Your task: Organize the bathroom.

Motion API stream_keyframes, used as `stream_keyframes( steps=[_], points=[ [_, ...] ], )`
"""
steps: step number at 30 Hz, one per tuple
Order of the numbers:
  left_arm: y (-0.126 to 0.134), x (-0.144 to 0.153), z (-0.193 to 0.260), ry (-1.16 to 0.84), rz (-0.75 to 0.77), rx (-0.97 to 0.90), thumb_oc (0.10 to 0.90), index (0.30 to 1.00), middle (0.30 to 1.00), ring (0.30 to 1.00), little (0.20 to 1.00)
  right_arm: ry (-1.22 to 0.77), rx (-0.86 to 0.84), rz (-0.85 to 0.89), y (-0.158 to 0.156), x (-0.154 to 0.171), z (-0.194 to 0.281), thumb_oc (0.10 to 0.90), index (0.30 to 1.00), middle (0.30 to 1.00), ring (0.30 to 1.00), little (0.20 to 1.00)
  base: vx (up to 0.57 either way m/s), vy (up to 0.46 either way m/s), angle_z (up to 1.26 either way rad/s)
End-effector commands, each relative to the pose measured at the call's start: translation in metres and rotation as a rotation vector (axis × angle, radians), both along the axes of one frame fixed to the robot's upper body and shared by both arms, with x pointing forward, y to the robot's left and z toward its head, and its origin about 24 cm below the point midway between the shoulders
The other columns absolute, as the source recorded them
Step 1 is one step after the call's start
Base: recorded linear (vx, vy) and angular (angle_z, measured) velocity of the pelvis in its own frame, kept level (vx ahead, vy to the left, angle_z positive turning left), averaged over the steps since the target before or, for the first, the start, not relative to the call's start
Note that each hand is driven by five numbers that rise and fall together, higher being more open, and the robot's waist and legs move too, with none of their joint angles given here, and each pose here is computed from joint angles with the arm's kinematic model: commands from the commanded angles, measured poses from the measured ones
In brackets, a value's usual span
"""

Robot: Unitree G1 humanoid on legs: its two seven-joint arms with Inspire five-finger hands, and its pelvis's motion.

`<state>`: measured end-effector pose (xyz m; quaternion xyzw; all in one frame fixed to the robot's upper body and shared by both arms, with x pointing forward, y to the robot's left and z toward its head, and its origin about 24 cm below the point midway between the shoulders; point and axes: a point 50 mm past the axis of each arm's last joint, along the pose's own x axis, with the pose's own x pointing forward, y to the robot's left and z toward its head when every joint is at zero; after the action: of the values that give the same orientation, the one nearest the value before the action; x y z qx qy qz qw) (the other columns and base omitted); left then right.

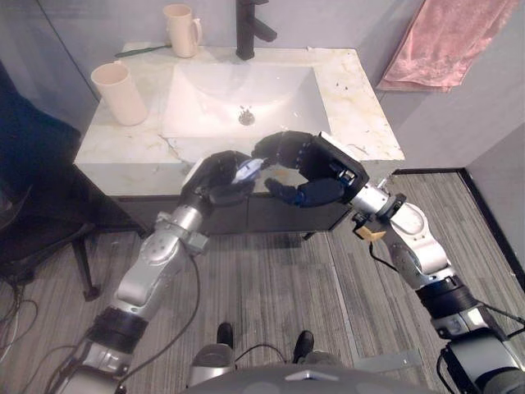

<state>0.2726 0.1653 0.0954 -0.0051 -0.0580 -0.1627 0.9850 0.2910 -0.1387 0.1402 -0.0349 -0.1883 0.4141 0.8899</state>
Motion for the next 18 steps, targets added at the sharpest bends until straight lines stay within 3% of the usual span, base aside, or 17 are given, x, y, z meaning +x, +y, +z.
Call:
stream_keyframes(
  steps=[1,2,4,5,7,8,9,10,18],
  points=[
    [-0.0254,0.0162,0.0763,-0.345,-0.090,-0.144,0.400,0.300,0.300,0.300,0.300,-0.167,0.100,0.065,0.0068,0.0048,0.0392,0.579,0.568,0.568,0.568,0.568,0.00,0.000,0.00],
    [-0.0250,0.0164,0.0761,-0.343,-0.086,-0.144,0.400,0.300,0.300,0.300,0.300,-0.167,0.100,0.063,0.0063,0.0052,0.0387,0.547,0.521,0.521,0.521,0.521,0.00,0.000,0.00],
    [-0.0244,0.0169,0.0745,-0.338,-0.081,-0.143,0.400,0.300,0.300,0.300,0.300,-0.167,0.101,0.059,0.0064,0.0054,0.0378,0.527,0.491,0.491,0.491,0.491,0.00,0.000,0.00],
    [-0.0244,0.0167,0.0745,-0.338,-0.080,-0.142,0.400,0.300,0.300,0.300,0.300,-0.167,0.101,0.058,0.0063,0.0053,0.0376,0.532,0.498,0.498,0.498,0.498,0.00,0.000,0.00],
    [-0.0222,0.0159,0.0732,-0.330,-0.075,-0.142,0.400,0.300,0.300,0.300,0.300,-0.158,0.108,0.053,0.0047,0.0041,0.0357,0.588,0.582,0.582,0.582,0.582,0.00,0.000,0.00],
    [-0.0220,0.0157,0.0731,-0.330,-0.075,-0.142,0.400,0.300,0.300,0.300,0.300,-0.157,0.109,0.052,0.0046,0.0039,0.0355,0.585,0.578,0.578,0.578,0.578,0.00,0.000,0.00],
    [-0.0210,0.0154,0.0724,-0.329,-0.074,-0.141,0.400,0.300,0.300,0.300,0.300,-0.153,0.108,0.051,0.0045,0.0039,0.0356,0.665,0.698,0.698,0.698,0.698,0.00,0.000,0.00],
    [-0.0214,0.0149,0.0723,-0.331,-0.075,-0.140,0.400,0.300,0.300,0.300,0.300,-0.153,0.107,0.049,0.0045,0.0036,0.0359,0.800,0.900,0.900,0.900,0.900,0.00,0.000,0.00],
    [-0.0222,0.0147,0.0718,-0.327,-0.079,-0.130,0.400,0.300,0.300,0.300,0.300,-0.159,0.077,0.047,0.0061,0.0026,0.0348,0.800,0.900,0.900,0.900,0.900,0.00,0.000,0.00]
  ],
)
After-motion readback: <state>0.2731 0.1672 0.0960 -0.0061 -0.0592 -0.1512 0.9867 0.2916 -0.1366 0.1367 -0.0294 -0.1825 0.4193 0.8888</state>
